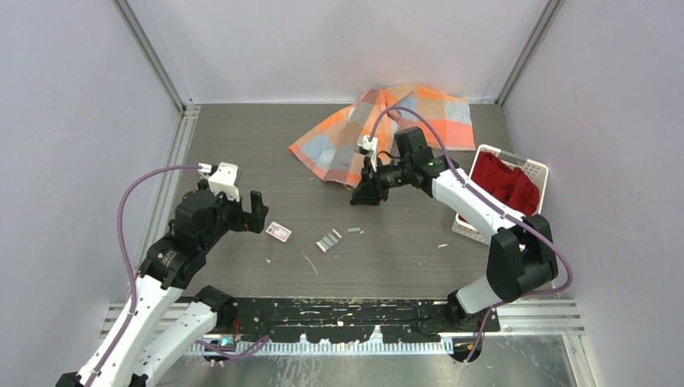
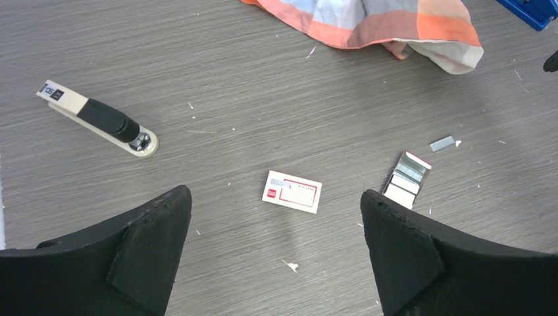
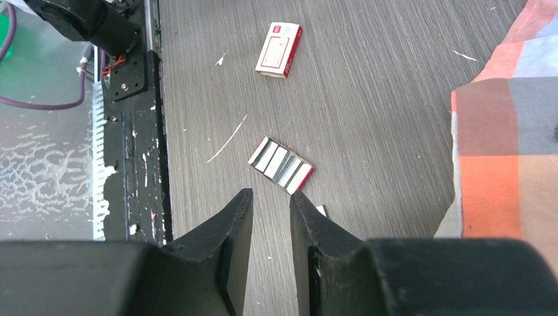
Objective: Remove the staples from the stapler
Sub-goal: Pick up the staple from the center of the board.
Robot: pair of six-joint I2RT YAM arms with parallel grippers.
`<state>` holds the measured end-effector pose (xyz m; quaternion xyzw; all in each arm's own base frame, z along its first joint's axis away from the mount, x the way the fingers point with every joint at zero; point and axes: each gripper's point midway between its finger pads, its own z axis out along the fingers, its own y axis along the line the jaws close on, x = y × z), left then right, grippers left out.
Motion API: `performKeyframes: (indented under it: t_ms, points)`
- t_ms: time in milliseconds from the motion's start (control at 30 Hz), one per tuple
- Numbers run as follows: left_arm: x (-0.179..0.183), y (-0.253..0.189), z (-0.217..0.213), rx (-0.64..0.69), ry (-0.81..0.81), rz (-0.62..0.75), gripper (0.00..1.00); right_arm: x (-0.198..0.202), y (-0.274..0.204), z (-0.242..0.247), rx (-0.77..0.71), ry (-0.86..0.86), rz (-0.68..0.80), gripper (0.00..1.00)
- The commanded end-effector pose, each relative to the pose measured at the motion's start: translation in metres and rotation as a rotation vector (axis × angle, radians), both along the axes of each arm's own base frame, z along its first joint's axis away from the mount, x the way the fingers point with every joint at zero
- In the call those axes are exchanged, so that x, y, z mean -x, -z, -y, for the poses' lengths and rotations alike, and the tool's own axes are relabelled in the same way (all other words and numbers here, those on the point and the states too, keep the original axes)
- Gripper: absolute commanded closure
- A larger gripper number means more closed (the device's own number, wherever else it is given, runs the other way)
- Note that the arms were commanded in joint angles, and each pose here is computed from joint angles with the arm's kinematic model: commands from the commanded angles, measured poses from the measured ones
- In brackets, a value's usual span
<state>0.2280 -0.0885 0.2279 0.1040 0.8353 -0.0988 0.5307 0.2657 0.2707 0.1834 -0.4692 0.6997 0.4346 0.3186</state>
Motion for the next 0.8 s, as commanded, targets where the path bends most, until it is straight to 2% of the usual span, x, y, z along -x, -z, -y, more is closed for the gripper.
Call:
performKeyframes:
  t_ms: [0, 767]
  points:
    - [-0.0075, -0.0121, 0.0071, 0.041, 0.014, 0.048, 0.01, 0.0016, -0.0268, 0.0006, -0.070, -0.019, 0.077, 0.67]
    - [-0.0073, -0.0090, 0.0121, 0.047, 0.038, 0.036, 0.01, 0.0015, -0.0324, 0.0058, -0.089, -0.010, 0.087, 0.66]
